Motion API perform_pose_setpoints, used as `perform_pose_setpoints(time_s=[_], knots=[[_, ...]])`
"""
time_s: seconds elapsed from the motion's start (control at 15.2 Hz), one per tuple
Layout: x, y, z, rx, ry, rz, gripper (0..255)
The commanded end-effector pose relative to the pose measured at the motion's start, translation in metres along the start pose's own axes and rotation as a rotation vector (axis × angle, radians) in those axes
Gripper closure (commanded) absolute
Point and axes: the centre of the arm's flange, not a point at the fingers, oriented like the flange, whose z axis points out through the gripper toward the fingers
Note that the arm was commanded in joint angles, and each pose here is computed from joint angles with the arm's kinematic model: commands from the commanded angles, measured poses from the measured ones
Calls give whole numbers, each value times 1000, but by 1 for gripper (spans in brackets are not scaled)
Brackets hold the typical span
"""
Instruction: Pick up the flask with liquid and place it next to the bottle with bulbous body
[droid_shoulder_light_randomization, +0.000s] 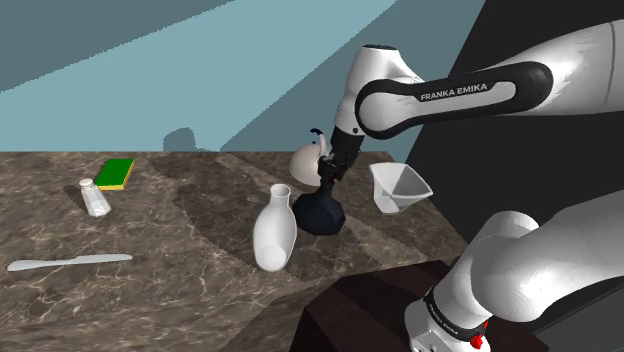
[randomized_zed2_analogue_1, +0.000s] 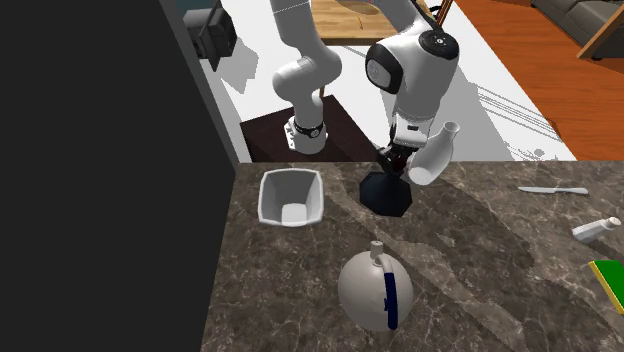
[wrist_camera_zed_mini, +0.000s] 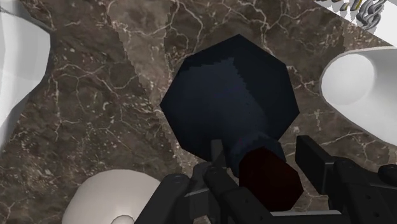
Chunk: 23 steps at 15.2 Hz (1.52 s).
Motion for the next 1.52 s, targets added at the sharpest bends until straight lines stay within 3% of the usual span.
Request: perform_pose_setpoints(time_s=[0.0, 0.53, 0.59, 0.92, 1.19, 1.45], knots=[[1, 1, 13, 0, 3, 0, 255], [1, 1, 13, 0, 3, 0, 255], [1, 1, 13, 0, 3, 0, 0], [1, 1, 13, 0, 3, 0, 0], [1, 1, -37, 0, 3, 0, 0], [1, 1, -37, 0, 3, 0, 0]])
